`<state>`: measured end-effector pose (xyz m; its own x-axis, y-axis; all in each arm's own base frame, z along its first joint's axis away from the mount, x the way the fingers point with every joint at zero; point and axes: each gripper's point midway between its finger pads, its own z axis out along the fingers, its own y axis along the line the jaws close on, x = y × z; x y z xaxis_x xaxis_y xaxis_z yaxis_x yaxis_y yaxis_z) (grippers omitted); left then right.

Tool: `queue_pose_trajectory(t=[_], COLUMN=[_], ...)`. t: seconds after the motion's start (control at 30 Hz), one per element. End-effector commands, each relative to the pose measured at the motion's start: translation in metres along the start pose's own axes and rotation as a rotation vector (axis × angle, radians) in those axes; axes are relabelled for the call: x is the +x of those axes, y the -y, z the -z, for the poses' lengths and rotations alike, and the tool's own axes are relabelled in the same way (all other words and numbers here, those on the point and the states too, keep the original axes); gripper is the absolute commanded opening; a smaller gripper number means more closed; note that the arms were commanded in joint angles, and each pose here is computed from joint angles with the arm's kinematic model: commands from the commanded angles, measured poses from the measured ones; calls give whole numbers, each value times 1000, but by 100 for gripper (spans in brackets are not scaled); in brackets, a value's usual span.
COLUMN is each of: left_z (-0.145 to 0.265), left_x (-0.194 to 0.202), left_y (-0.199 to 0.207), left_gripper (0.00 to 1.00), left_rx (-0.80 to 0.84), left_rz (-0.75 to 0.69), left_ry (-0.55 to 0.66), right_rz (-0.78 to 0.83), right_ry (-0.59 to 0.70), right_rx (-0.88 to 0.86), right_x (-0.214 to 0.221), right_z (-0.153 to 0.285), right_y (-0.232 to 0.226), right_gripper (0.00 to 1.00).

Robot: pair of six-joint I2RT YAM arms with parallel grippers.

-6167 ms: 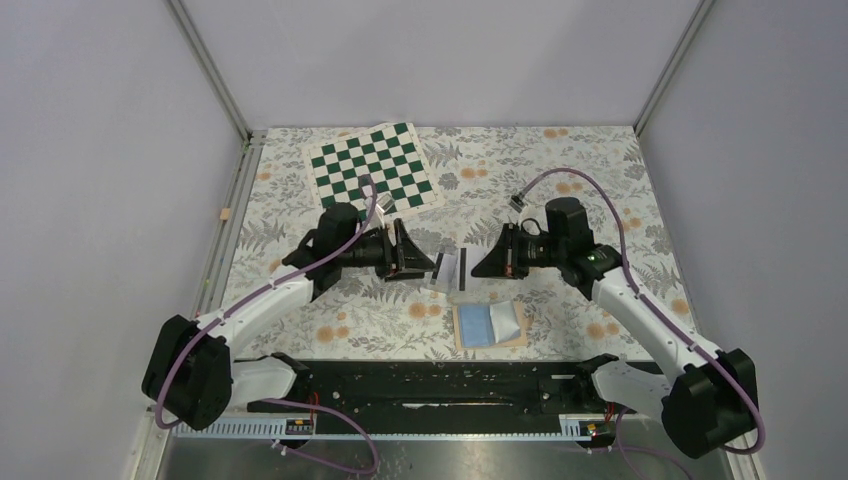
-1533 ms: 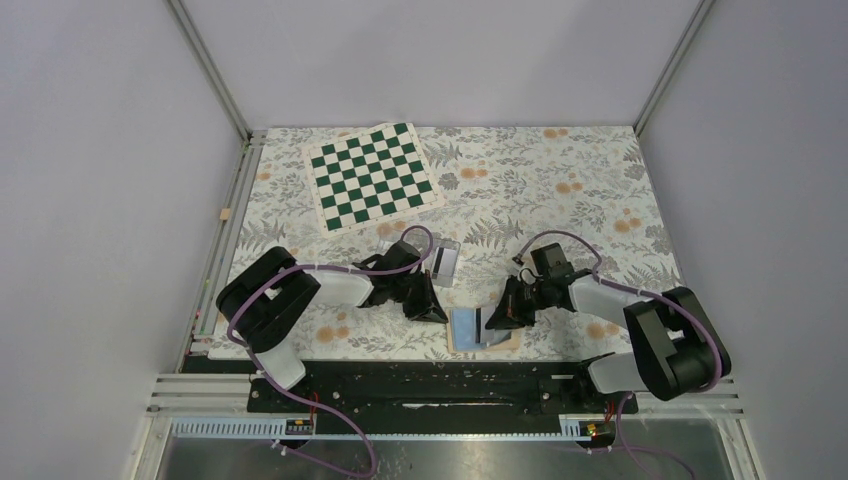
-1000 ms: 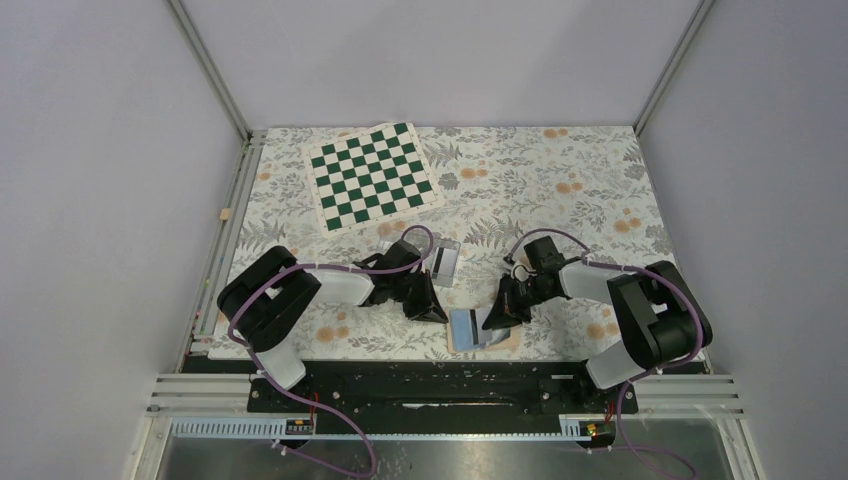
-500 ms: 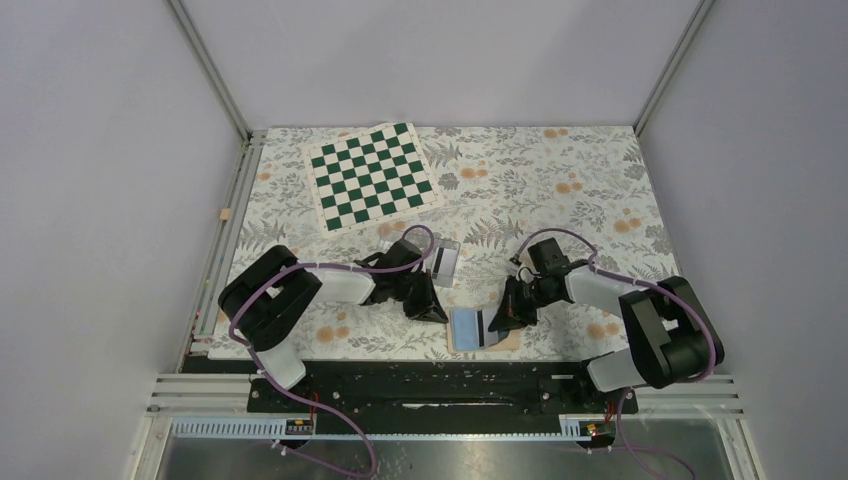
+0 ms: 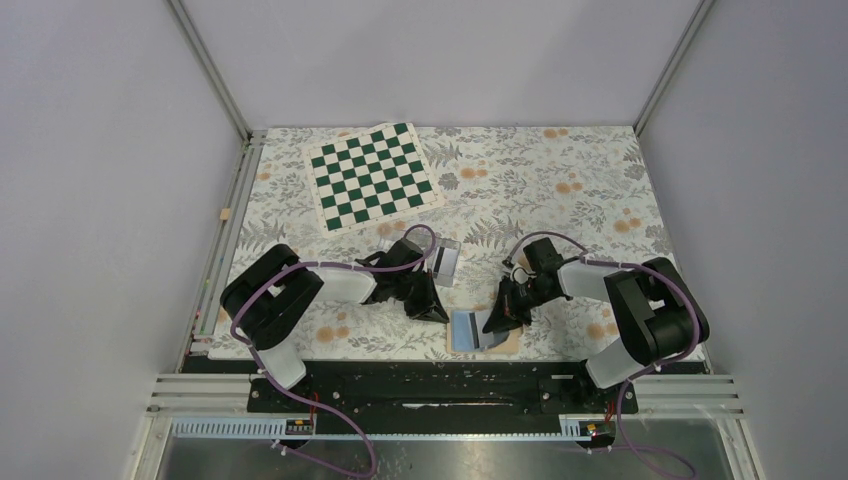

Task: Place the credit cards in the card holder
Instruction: Insert the credit card into the card holder.

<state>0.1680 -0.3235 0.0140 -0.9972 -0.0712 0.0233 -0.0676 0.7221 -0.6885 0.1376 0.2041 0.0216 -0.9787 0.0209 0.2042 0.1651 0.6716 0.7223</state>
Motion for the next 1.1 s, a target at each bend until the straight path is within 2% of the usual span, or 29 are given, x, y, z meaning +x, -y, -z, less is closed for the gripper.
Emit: queue_pose_trajectory(t=[0.0, 0.07, 0.2, 0.27, 0.33, 0.63, 1.07], left_z=[-10, -9, -6, -6, -6, -7, -3], left_x=[17, 18, 19, 18, 18, 19, 20], left_y=[-58, -58, -56, -54, -53, -53, -48], left_gripper=[0, 0, 0, 0, 0, 0, 0], left_rx=[-206, -205, -199, -194, -192, -191, -175], left_rz=[34, 46, 59, 59, 58, 55, 71], left_ry=[-26, -24, -16, -13, -16, -22, -19], right_rz=[4, 6, 14, 18, 24, 40, 65], right_ry=[17, 29, 48, 54, 56, 12, -34], right_rx=[97, 120, 166, 175, 173, 158, 156], right_x=[-1, -1, 1, 1, 0, -2, -3], right_z=[2, 6, 13, 14, 14, 6, -19], right_y=[12, 13, 16, 17, 16, 6, -20], right_gripper=[12, 21, 29, 41, 44, 40, 40])
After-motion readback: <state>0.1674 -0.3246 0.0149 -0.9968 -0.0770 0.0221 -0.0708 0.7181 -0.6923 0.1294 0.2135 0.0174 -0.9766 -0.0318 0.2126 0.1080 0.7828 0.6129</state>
